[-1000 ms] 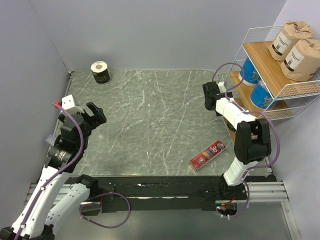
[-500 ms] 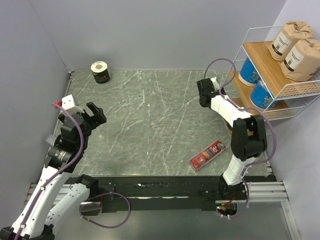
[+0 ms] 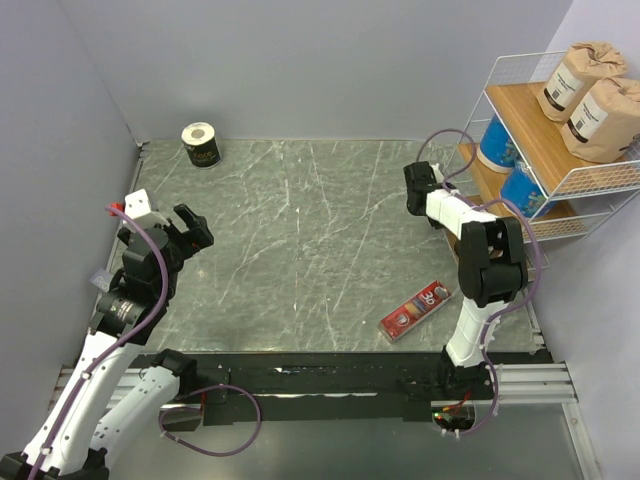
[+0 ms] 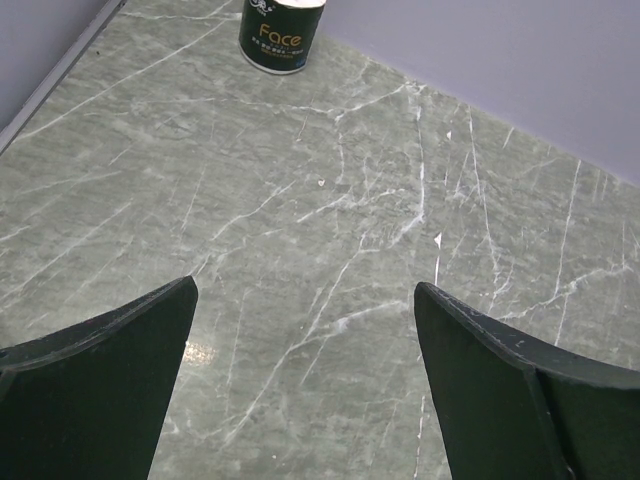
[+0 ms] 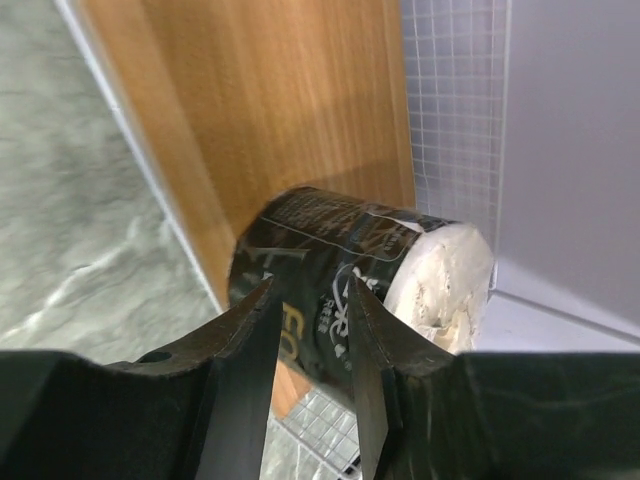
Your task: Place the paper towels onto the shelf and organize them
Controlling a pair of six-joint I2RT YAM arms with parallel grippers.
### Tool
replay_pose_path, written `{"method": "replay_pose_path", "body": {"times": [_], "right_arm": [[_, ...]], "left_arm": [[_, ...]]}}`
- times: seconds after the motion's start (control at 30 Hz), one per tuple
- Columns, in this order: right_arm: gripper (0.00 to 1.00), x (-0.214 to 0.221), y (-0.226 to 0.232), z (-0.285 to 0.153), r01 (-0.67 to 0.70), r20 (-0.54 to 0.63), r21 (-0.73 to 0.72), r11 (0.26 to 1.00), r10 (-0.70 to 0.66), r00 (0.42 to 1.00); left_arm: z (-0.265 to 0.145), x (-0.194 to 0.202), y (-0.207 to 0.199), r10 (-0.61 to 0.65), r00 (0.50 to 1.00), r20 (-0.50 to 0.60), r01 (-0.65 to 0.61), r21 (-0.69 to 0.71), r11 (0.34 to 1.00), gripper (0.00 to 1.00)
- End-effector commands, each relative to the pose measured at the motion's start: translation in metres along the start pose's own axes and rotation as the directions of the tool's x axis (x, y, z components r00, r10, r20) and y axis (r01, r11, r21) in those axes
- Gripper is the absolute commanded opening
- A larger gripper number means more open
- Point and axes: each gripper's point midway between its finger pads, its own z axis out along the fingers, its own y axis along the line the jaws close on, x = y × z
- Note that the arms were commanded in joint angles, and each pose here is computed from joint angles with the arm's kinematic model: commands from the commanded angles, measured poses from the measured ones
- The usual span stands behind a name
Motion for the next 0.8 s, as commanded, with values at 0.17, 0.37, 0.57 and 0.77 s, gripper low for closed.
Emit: {"method": "replay_pose_path", "body": {"times": [0.17,0.37,0.57,0.77], "right_arm": [[0.38,0.028,-0.009,0.018,-0.022,-0.069,0.036,0.999,0.025,0.997],[0.36,0.039,-0.017,0.024,-0.037,-0.080,0.059,0.998,0.041,0.996],[0.35,0.038,-0.023,0.024,-0.046,-0.077,0.071,0.996,0.052,0.996],[0.34,0.033,-0.022,0.018,-0.049,-0.054,0.053,0.997,0.052,0.997]], "left_arm": [[0.003,-0.005,-0.004,0.005,1.000,0.021,-0.005,0.009,1.000,0.96],[0.004,-0.004,-0.004,0.005,1.000,0.018,-0.005,0.006,1.000,0.96],[0.004,-0.004,-0.002,0.007,1.000,0.022,-0.007,-0.001,1.000,0.97],[0.004,-0.004,-0.002,0.007,1.000,0.019,-0.007,-0.006,1.000,0.96]]}}
